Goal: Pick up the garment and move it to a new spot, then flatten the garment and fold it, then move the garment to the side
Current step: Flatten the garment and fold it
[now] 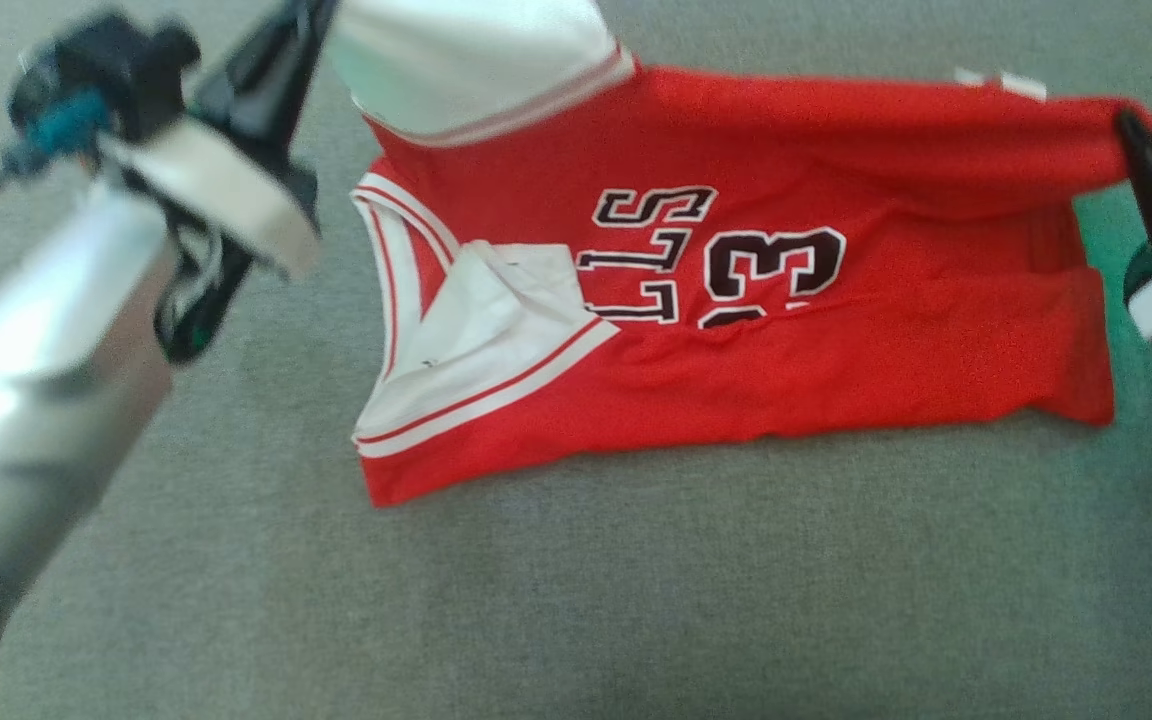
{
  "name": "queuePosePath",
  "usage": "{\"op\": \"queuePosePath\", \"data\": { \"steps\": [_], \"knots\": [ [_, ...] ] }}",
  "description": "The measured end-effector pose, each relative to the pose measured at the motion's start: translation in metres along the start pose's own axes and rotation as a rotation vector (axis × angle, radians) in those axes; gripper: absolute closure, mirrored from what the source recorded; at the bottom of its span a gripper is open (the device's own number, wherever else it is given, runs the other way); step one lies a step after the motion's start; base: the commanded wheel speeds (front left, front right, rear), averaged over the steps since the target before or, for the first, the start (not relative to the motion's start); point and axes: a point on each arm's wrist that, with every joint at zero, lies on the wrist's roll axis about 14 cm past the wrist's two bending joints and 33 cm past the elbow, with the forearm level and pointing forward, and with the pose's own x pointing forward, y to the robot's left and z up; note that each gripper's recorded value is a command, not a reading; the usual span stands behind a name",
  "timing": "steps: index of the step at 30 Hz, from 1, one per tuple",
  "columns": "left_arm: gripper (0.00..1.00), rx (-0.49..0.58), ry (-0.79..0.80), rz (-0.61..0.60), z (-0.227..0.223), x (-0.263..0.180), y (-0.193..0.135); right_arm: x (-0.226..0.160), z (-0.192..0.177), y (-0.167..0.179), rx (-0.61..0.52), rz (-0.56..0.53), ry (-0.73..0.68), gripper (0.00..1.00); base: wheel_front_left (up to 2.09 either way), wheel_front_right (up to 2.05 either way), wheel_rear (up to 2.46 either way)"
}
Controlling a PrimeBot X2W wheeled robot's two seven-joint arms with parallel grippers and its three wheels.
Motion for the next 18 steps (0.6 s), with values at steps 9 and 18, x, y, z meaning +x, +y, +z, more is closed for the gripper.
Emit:
{"op": "queuePosePath", "data": {
  "steps": [9,18],
  "knots": [
    [1.0,-0.054,0.002,0.024,-0.015,-0.068,-0.03,-0.031,-0.021,0.006,0.033,0.01,0.025,1.0,0.0,0.0,0.0],
    [1.0,-0.162,0.078,0.06,-0.053,-0.117,-0.059,-0.041,-0.047,0.008,0.066,0.006,0.066,1.0,0.0,0.0,0.0]
  ]
}}
